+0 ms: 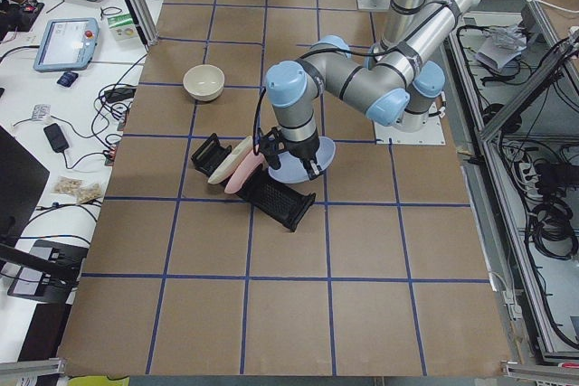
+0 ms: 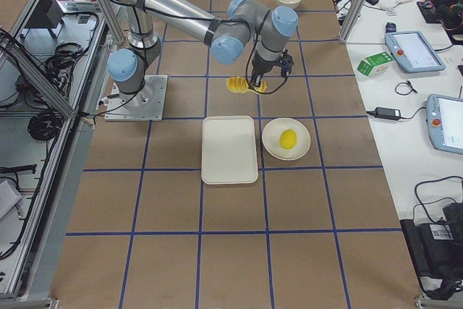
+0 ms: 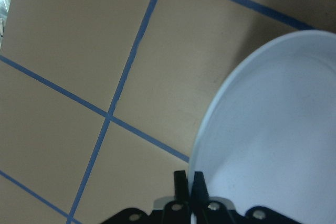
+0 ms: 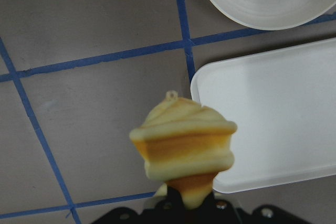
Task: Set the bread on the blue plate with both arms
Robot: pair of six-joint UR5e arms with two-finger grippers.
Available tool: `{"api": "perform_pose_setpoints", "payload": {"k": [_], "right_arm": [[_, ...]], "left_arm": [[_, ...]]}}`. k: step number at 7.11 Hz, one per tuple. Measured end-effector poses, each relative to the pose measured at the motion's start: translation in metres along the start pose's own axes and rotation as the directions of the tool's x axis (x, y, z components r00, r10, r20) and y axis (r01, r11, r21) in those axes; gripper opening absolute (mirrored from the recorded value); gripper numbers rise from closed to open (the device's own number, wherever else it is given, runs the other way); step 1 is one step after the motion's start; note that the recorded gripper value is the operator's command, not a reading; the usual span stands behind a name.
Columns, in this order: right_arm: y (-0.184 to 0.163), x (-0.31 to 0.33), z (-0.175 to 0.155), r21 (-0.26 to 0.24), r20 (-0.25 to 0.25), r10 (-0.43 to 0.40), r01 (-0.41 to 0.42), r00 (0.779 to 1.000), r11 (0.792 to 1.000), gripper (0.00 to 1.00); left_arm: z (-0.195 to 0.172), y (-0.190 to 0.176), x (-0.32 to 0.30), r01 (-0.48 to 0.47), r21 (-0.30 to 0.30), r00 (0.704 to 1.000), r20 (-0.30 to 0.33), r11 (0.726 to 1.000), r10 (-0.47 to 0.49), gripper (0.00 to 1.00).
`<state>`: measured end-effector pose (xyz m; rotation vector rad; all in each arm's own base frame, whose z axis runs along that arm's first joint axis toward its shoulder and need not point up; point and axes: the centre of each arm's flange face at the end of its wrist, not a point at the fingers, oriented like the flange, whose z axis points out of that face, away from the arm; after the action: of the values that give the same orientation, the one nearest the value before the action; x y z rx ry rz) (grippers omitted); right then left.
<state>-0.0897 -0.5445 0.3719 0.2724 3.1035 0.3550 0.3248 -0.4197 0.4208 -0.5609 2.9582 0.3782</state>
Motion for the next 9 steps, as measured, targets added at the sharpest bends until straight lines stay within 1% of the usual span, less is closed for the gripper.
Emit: {"api": "perform_pose_setpoints", "payload": {"k": [1, 2, 3, 4, 5, 6, 8, 9], "right_arm": [[0.003, -0.012, -0.005, 0.007, 0.001, 0.014, -0.014, 1.000, 1.000, 0.00], [0.005, -0.023, -0.009, 0.017, 0.013, 0.026, -0.026, 1.000, 1.000, 0.00], [0.006, -0.031, -0.012, 0.024, 0.034, 0.039, -0.040, 0.999, 0.999, 0.00], [0.006, -0.038, -0.014, 0.029, 0.057, 0.051, -0.053, 0.997, 0.998, 0.00], [0.009, -0.046, -0.017, 0.038, 0.070, 0.051, -0.054, 0.996, 0.998, 0.00], [0.012, -0.057, -0.021, 0.046, 0.073, 0.046, -0.050, 0.996, 0.998, 0.00], [0.018, -0.089, -0.022, 0.050, 0.065, 0.045, -0.049, 0.997, 0.998, 0.00], [0.023, -0.116, -0.022, 0.056, 0.057, 0.020, -0.024, 0.998, 0.998, 0.00]], "left_arm": [[-0.003, 0.011, 0.032, -0.066, -0.056, 0.996, -0.068, 0.996, 0.063, 0.00], [-0.007, 0.013, 0.075, -0.141, -0.077, 0.984, -0.125, 0.987, 0.131, 0.00], [-0.010, 0.010, 0.131, -0.210, -0.073, 0.967, -0.161, 0.975, 0.196, 0.00], [-0.009, 0.008, 0.192, -0.249, -0.050, 0.952, -0.196, 0.967, 0.235, 0.00], [0.003, 0.009, 0.253, -0.249, -0.010, 0.941, -0.238, 0.968, 0.240, 0.00], [0.028, 0.013, 0.311, -0.229, 0.034, 0.934, -0.275, 0.973, 0.229, 0.00], [0.087, 0.035, 0.411, -0.163, 0.144, 0.927, -0.316, 0.976, 0.202, 0.00], [0.105, 0.048, 0.451, -0.132, 0.179, 0.920, -0.345, 0.975, 0.188, 0.00]]}}
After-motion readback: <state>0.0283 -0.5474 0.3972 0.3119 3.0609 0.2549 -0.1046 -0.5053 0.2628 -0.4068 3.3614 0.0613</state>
